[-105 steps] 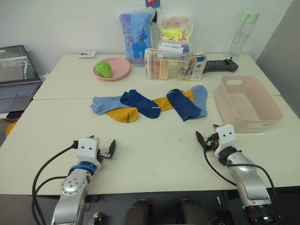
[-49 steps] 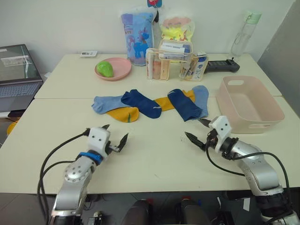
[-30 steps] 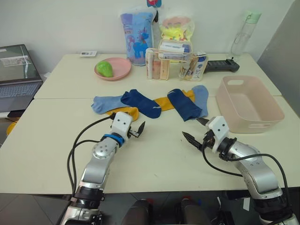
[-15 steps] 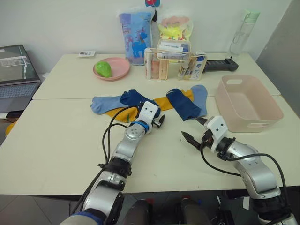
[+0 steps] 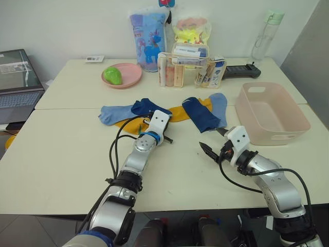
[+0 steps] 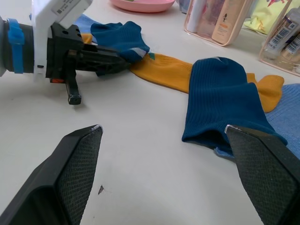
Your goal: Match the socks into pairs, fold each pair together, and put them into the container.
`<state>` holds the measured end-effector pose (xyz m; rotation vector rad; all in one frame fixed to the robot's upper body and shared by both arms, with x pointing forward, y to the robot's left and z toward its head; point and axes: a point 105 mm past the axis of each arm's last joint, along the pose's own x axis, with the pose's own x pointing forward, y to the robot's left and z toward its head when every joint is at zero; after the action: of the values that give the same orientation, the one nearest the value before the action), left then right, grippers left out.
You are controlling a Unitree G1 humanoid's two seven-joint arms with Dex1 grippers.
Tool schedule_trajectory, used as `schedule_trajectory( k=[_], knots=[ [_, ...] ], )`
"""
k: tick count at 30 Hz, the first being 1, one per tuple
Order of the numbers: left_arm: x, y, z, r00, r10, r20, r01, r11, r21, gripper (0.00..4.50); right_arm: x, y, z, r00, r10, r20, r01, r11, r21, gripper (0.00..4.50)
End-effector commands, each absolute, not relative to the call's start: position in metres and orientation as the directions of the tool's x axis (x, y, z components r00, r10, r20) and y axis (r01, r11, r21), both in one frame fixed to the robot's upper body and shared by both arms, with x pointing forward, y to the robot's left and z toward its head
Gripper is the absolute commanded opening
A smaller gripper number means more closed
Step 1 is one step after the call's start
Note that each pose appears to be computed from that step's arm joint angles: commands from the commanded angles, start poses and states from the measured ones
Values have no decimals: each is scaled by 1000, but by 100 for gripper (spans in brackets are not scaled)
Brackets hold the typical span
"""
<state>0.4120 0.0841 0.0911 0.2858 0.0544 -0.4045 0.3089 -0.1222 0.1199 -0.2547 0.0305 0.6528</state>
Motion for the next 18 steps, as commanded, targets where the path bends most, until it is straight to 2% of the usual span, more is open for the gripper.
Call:
schedule_trajectory(
  k=[1, 4, 6, 7, 10, 11, 13, 18],
  knots=[
    [404, 86, 112, 897, -440, -39, 434, 862, 261, 3, 309, -121, 137, 796, 603, -50, -595, 764, -248, 450],
    [398, 95, 115, 886, -462, -40, 455, 848, 272, 3, 310, -121, 136, 796, 603, -50, -595, 765, -245, 450],
    [380, 97, 135, 801, -598, -26, 588, 780, 215, 3, 312, -123, 134, 799, 599, -53, -592, 771, -235, 450],
    [367, 93, 141, 738, -673, -37, 668, 722, 180, 3, 313, -124, 134, 801, 597, -54, -591, 772, -234, 450],
    [308, 69, 140, 419, -892, -167, 907, 417, 52, 3, 316, -127, 134, 805, 591, -53, -586, 778, -226, 450],
    [294, 65, 140, 341, -918, -201, 939, 341, 38, 3, 317, -128, 134, 806, 589, -54, -584, 780, -225, 450],
    [282, 61, 137, 263, -932, -250, 964, 266, 24, 3, 318, -130, 131, 810, 583, -65, -581, 781, -230, 450],
    [274, 51, 125, 191, -935, -299, 979, 204, -14, 3, 319, -140, 128, 826, 559, -79, -560, 793, -241, 450]
  ],
)
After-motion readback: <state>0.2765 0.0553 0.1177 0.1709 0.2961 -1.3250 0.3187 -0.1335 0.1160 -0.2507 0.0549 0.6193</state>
